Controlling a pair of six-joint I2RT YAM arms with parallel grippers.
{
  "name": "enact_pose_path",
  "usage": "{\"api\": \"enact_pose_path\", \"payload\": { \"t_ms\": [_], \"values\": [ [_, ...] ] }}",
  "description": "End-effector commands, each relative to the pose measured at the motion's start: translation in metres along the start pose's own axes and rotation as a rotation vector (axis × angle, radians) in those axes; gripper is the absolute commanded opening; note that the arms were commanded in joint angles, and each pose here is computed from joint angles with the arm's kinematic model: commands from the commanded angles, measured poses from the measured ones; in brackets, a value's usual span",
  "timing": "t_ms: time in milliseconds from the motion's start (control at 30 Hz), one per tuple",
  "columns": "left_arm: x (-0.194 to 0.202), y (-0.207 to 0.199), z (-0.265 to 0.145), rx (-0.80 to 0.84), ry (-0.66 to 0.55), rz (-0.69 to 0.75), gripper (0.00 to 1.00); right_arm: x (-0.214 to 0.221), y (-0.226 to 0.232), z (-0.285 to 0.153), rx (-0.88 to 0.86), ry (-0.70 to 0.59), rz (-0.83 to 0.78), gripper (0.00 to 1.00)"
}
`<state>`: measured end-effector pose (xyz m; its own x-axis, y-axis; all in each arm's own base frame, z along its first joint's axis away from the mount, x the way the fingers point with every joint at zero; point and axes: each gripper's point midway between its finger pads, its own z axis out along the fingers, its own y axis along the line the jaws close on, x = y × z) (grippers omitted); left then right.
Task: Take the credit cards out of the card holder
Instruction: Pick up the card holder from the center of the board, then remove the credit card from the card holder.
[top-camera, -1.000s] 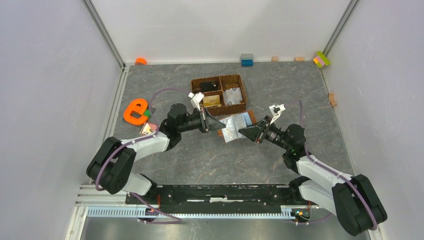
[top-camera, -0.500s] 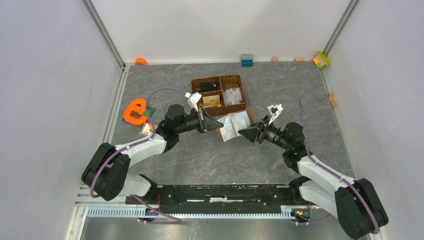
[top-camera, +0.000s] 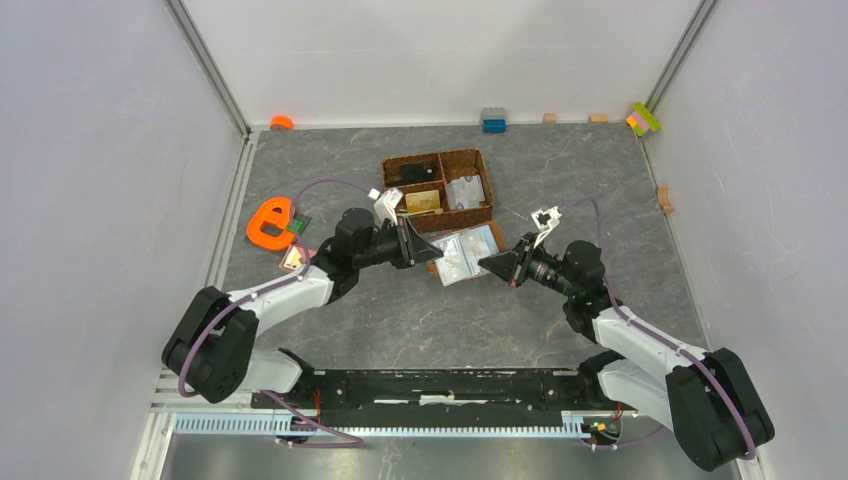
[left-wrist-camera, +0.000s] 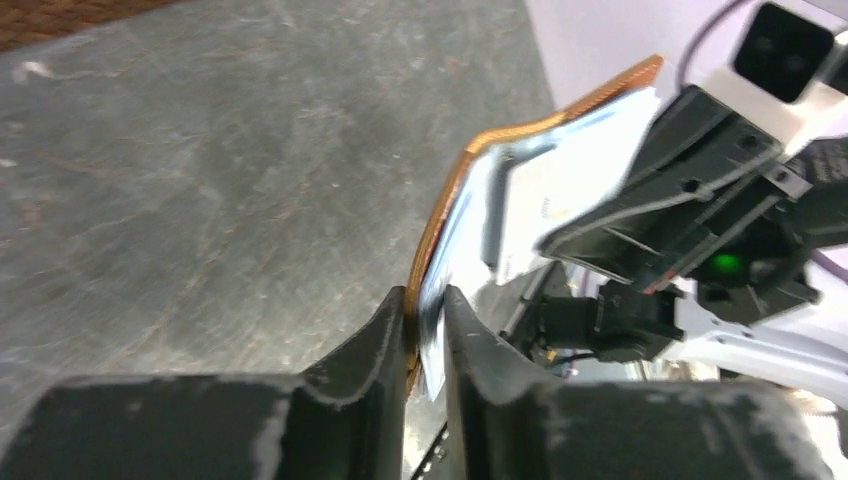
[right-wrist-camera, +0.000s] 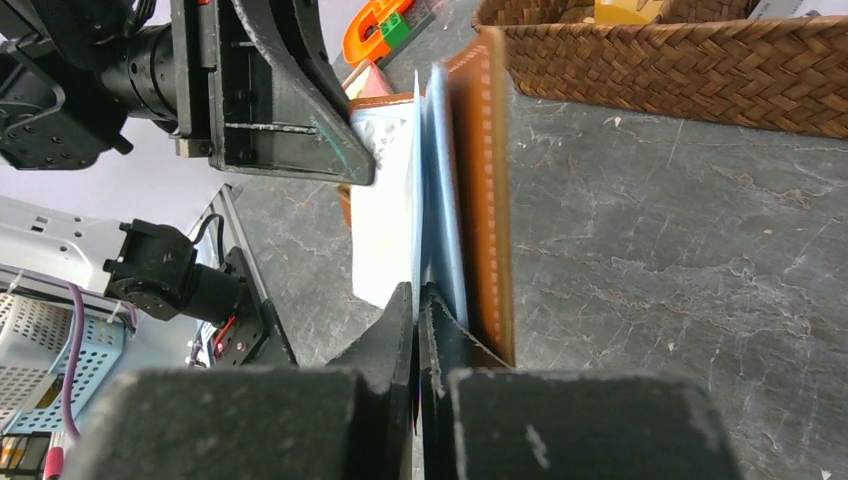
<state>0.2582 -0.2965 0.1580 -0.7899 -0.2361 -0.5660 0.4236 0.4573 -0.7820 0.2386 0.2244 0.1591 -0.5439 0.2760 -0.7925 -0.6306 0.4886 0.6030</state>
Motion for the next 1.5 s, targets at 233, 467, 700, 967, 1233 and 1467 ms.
{"api": "enact_pose_path", "payload": {
  "t_ms": [233,467,700,967,1233,1467],
  "values": [
    [-0.032,0.019,-0.032,-0.19,-0.171,0.086,0.59,-0.011,-0.002,0.007,0.012,-0.022,0.015,0.0],
    [-0.02,-0.044,-0.029,0.068,-0.145,0.236,0.56,-0.011,0.016,0.007,-0.094,-0.027,0.042,0.0],
    [-0.003,-0.049,-0.009,0.141,-0.025,0.201,0.57,-0.019,0.031,0.003,-0.161,-0.059,0.023,0.0],
    [0.007,-0.062,-0.002,0.256,0.029,0.168,0.63,-0.02,0.05,-0.001,-0.263,-0.064,0.044,0.0],
    [0.008,-0.073,-0.003,0.332,0.039,0.159,0.58,-0.013,0.064,0.003,-0.339,-0.035,0.068,0.0],
    [0.01,-0.08,-0.002,0.381,0.06,0.142,0.39,-0.004,0.068,0.012,-0.338,0.009,0.041,0.0]
  ]
}}
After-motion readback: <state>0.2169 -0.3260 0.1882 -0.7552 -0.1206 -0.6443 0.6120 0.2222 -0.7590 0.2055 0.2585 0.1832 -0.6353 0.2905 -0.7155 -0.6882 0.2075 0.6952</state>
